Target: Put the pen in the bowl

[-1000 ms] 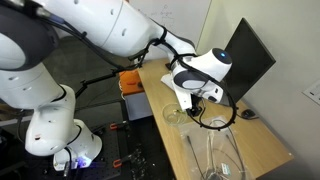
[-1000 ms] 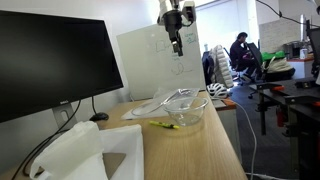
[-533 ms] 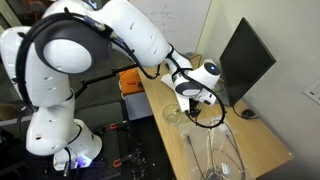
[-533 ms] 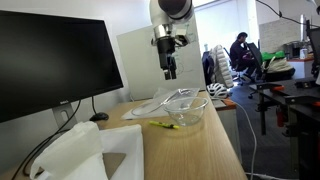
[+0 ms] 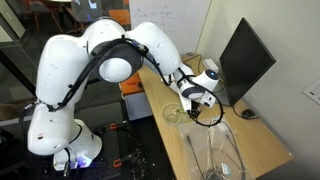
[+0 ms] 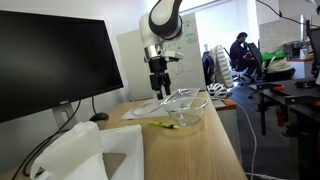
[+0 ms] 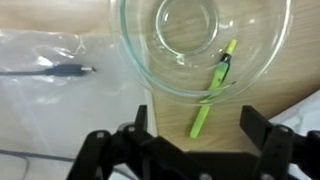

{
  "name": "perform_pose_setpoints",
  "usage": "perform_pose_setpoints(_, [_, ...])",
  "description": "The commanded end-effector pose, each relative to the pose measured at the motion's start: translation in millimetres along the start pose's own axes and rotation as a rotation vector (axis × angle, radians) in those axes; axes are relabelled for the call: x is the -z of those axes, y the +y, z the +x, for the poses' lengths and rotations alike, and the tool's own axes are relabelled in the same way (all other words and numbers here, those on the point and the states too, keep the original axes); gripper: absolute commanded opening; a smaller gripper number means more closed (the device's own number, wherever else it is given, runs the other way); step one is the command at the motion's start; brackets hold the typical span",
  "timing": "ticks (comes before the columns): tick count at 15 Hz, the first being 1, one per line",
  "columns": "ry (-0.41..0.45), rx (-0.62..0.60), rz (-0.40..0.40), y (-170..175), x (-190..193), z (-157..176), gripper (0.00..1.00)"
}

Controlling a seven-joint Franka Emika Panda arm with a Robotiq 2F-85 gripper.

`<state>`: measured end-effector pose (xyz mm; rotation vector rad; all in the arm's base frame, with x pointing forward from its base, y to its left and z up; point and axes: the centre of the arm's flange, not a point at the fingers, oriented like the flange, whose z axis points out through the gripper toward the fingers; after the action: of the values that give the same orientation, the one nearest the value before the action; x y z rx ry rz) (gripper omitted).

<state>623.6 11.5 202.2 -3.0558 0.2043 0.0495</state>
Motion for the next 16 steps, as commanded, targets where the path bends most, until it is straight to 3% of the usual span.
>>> perform_pose_setpoints(1, [-0.02,-0.034,-0.028,-13.1,-18.1,25.7,1.0])
perform_pose_setpoints(7, [-0.062,-0.066,-0.031,-23.2,-56.4,45.8,0.91])
perform_pose_setpoints(10, [-0.086,-0.047,-0.04,-28.0,-69.4,48.5,0.58])
perform_pose_setpoints(12, [-0.095,-0.046,-0.053,-31.9,-76.6,49.8,0.45])
perform_pose_setpoints(14, [-0.098,-0.051,-0.062,-35.3,-81.6,51.5,0.43])
perform_pose_setpoints(15, [-0.098,-0.058,-0.066,-37.2,-83.2,52.0,0.2])
perform_pose_setpoints(16, [-0.096,-0.059,-0.072,-38.4,-85.3,52.8,0.19])
